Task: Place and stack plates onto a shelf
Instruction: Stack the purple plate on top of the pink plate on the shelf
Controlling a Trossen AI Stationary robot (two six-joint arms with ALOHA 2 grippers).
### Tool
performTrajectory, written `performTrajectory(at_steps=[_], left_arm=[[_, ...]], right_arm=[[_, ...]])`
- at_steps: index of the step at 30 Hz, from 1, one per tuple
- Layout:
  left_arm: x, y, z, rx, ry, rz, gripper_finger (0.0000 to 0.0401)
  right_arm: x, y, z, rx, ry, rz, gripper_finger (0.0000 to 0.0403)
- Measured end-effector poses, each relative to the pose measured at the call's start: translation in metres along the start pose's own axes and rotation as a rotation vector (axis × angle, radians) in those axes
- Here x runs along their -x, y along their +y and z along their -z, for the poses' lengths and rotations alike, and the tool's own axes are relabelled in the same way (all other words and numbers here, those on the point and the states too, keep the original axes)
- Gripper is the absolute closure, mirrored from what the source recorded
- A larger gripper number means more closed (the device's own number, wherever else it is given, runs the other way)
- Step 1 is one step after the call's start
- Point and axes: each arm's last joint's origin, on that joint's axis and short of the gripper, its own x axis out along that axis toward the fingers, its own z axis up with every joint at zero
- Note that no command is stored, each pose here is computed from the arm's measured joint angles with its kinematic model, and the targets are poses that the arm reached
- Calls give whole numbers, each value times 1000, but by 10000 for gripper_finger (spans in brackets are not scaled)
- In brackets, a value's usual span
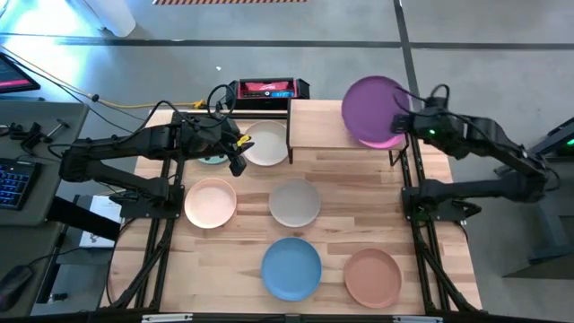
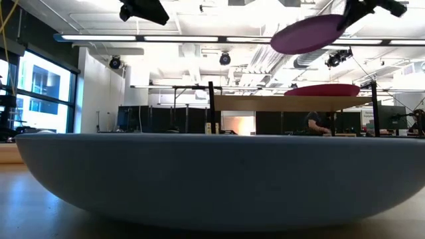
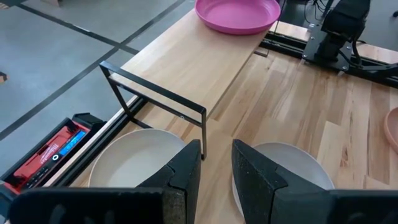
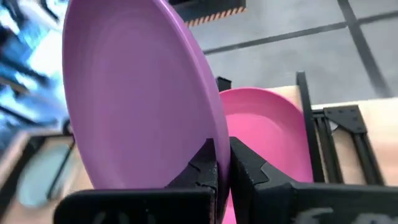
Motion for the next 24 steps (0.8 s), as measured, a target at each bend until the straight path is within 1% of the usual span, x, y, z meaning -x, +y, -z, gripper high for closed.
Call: performTrajectory(at_steps=[5,9,16,18,21,24], left_arm=[[0,0,0,0,-1,-1,323],[0,0,0,0,-1,-3,323],[0,0,0,0,-1,-3,322],[0,0,0,0,-1,-3,323],[0,0,0,0,-1,-3,323],[0,0,0,1,-1,-2,323]], right_arm=[[-4,-31,17,-180,-33,13,403],[-13,-45,31,-317,-30,30,403],[-36,-49,51,-487,-28,69,403],[-41,-49,54,-527,-37,66,403],[-47,-47,57,-558,-49,52,403],[-53,-46,59,-576,-57,65,403]])
